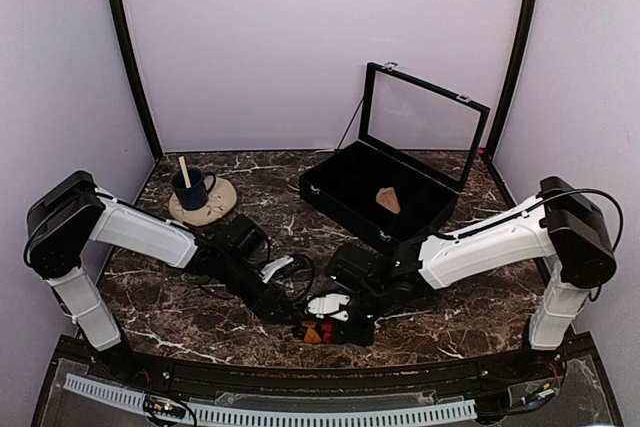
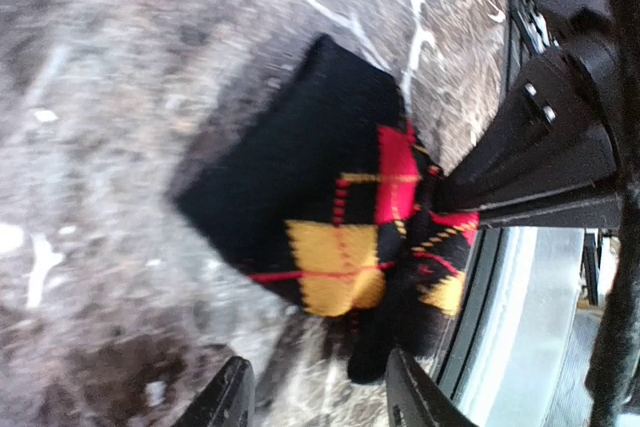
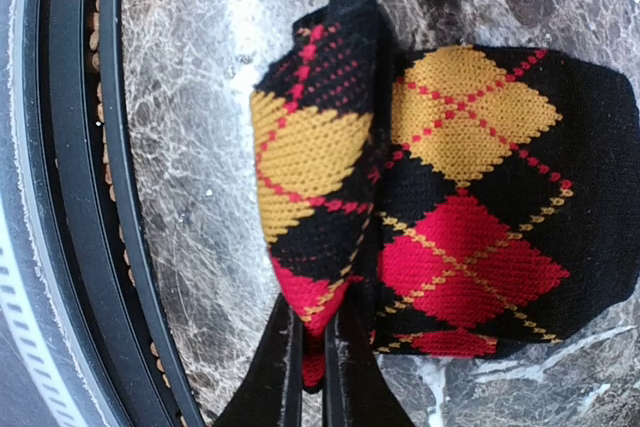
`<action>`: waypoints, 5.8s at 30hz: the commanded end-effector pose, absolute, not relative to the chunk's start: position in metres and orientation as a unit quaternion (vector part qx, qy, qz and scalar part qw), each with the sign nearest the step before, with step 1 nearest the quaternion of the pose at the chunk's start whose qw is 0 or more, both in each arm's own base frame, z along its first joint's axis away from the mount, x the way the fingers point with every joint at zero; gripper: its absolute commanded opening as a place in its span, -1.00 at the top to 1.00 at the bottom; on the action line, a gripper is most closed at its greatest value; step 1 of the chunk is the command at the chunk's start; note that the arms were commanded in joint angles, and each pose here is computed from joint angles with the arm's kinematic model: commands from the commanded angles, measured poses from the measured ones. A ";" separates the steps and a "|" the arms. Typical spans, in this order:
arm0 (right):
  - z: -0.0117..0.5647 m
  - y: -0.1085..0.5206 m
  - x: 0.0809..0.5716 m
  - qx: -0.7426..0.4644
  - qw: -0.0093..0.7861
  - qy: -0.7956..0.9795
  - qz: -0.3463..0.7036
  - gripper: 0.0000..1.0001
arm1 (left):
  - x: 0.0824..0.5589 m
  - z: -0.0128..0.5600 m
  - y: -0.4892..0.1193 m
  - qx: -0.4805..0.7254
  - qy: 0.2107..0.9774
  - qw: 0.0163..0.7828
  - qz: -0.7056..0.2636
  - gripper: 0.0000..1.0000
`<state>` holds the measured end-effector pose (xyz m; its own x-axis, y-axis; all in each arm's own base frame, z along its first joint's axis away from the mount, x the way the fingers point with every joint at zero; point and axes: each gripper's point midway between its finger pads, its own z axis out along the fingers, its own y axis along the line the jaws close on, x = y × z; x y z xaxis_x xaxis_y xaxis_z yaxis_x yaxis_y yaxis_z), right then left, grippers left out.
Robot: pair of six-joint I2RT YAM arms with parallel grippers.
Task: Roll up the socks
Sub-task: Roll the sock at the center of the board.
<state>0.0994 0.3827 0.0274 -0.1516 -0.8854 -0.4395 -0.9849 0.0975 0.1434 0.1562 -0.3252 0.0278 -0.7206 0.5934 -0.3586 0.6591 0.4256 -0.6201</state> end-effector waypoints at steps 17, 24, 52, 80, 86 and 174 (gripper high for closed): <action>0.017 0.376 0.103 -0.598 0.015 0.761 0.252 1.00 | 0.193 0.046 -0.275 0.329 0.868 0.226 -0.297 0.05; 0.020 0.377 0.109 -0.572 -0.044 0.767 0.288 1.00 | 0.174 0.073 -0.286 0.384 0.817 0.322 -0.284 0.01; 0.033 0.384 0.114 -0.484 -0.170 0.773 0.374 1.00 | 0.112 0.069 -0.355 0.677 0.616 0.385 -0.124 -0.05; 0.037 0.389 0.112 -0.482 -0.187 0.762 0.389 1.00 | 0.124 0.032 -0.367 0.740 0.561 0.370 0.024 0.05; 0.037 0.392 0.113 -0.481 -0.189 0.760 0.394 1.00 | 0.119 0.022 -0.362 0.751 0.565 0.341 0.022 0.24; 0.094 0.333 0.155 -0.487 0.272 0.795 0.238 0.21 | 0.130 0.043 -0.368 0.577 0.691 -0.107 -0.422 0.98</action>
<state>0.1500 0.3225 0.0809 -0.4768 -0.6473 -0.5947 -0.8706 0.4413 0.2177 0.1343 -0.3683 0.0348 -0.2895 0.8919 -0.3473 0.7513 -0.0131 -0.6598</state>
